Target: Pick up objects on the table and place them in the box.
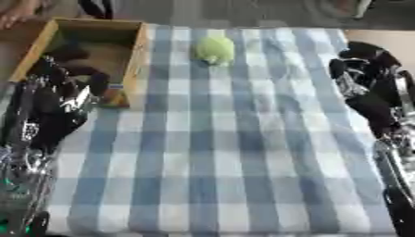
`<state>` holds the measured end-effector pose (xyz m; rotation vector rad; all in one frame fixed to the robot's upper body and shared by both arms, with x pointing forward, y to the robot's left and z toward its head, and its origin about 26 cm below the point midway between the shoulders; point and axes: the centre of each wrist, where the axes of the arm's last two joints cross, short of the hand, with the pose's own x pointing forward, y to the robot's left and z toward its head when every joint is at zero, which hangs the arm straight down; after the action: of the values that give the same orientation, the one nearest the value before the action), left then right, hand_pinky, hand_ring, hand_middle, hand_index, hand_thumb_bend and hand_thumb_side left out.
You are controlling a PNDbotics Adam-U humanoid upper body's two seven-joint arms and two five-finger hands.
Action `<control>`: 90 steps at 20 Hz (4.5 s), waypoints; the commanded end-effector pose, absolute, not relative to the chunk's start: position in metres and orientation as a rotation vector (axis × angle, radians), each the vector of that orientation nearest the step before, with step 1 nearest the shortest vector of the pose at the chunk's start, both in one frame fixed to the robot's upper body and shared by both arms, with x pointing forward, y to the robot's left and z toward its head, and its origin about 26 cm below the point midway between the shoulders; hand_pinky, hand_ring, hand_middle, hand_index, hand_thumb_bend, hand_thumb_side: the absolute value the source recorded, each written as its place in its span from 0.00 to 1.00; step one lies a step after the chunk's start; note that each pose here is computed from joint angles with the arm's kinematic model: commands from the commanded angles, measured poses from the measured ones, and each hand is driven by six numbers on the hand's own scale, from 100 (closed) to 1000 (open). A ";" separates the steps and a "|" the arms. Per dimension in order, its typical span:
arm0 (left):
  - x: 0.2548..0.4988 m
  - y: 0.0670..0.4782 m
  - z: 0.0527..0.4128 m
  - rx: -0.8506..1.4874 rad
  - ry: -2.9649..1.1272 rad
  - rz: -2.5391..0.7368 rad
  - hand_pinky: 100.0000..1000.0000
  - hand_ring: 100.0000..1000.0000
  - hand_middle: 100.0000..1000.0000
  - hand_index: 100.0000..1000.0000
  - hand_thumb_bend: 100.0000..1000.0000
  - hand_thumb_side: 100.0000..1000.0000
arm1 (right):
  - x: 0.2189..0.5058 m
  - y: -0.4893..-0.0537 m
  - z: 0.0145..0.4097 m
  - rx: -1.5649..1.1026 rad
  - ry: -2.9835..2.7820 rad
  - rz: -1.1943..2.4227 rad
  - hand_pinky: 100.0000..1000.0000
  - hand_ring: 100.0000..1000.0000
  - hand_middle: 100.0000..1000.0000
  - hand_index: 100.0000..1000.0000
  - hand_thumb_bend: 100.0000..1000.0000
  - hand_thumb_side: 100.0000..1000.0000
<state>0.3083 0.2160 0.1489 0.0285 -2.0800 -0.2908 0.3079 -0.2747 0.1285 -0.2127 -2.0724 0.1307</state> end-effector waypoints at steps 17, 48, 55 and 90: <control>0.308 0.218 0.155 0.044 -2.099 -0.291 0.48 0.64 0.69 0.80 0.54 0.33 | 0.309 -0.277 0.150 -0.211 -2.116 0.330 0.66 0.74 0.72 0.88 0.45 0.29; 0.316 0.216 0.169 -0.002 -2.136 -0.270 0.48 0.65 0.69 0.80 0.56 0.33 | 0.491 -0.281 0.193 -0.652 -1.747 1.097 0.90 0.96 0.88 0.93 0.45 0.34; 0.318 0.218 0.171 -0.003 -2.141 -0.249 0.48 0.65 0.69 0.80 0.56 0.33 | 0.499 -0.282 0.182 -0.821 -1.684 1.028 0.93 0.98 0.90 0.93 0.46 0.36; 0.315 0.214 0.172 -0.015 -2.147 -0.271 0.48 0.65 0.69 0.81 0.56 0.33 | 0.493 -0.276 0.208 -0.886 -1.848 0.737 0.50 0.44 0.45 0.60 0.32 0.00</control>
<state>0.3164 0.2126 0.1663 -0.0252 -2.1226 -0.2666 0.4935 -0.2722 0.1764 -0.8684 -1.7747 0.7669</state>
